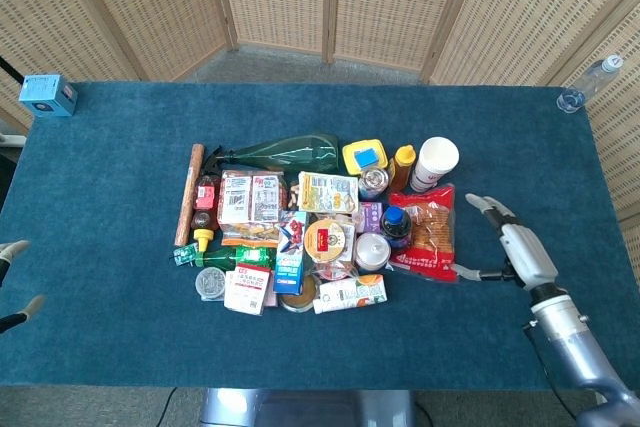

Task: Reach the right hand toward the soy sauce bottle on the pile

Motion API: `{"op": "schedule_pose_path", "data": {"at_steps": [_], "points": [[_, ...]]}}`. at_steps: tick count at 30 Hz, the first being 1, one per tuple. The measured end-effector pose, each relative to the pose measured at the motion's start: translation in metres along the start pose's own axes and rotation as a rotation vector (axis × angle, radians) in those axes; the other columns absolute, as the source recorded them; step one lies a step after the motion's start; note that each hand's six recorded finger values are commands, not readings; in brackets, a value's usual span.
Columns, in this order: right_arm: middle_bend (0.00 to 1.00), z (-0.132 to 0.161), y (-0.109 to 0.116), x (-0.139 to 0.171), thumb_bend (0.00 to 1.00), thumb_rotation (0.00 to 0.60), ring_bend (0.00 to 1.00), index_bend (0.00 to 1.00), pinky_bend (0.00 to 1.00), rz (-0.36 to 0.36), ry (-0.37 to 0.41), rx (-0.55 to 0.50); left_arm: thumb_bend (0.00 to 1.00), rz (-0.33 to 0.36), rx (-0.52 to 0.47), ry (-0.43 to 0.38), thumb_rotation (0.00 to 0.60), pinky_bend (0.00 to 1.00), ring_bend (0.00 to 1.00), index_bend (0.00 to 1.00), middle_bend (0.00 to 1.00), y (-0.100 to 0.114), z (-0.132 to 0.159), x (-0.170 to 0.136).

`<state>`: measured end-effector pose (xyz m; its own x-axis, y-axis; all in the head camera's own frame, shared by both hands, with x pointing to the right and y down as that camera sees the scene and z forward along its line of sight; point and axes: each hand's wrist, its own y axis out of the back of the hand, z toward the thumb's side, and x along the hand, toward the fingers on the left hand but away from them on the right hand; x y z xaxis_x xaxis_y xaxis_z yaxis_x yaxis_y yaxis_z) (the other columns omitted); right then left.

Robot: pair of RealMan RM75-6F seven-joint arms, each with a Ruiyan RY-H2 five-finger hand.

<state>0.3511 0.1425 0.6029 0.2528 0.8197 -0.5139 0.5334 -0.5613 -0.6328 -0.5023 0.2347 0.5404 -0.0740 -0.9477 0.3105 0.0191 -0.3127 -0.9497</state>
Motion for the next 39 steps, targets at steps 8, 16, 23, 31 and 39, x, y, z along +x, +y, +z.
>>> {"op": "schedule_pose_path", "data": {"at_steps": [8,16,23,31,39], "points": [[0.10,0.006,-0.016,-0.023,0.00,0.470,0.00,0.00,0.03,0.083,0.015,-0.006,0.00,0.001,0.001,0.007,0.600,0.00,0.30,0.24,0.31,0.000,-0.001,-0.002],[0.11,0.011,-0.030,-0.040,0.00,0.491,0.00,0.00,0.04,0.141,0.028,-0.023,0.00,0.002,0.003,0.016,0.600,0.00,0.30,0.24,0.31,0.001,-0.004,-0.003],[0.12,0.018,-0.040,-0.052,0.00,0.504,0.00,0.00,0.04,0.179,0.042,-0.024,0.00,0.001,0.002,0.024,0.600,0.00,0.30,0.24,0.30,0.001,-0.006,-0.005],[0.13,0.027,-0.046,-0.065,0.00,0.517,0.00,0.00,0.04,0.218,0.054,-0.028,0.00,-0.001,-0.002,0.037,0.600,0.00,0.30,0.24,0.30,-0.001,-0.009,-0.007],[0.14,0.033,-0.051,-0.074,0.00,0.540,0.00,0.00,0.04,0.244,0.059,-0.031,0.00,-0.003,-0.003,0.050,0.600,0.00,0.30,0.24,0.30,-0.002,-0.013,-0.009]]}}
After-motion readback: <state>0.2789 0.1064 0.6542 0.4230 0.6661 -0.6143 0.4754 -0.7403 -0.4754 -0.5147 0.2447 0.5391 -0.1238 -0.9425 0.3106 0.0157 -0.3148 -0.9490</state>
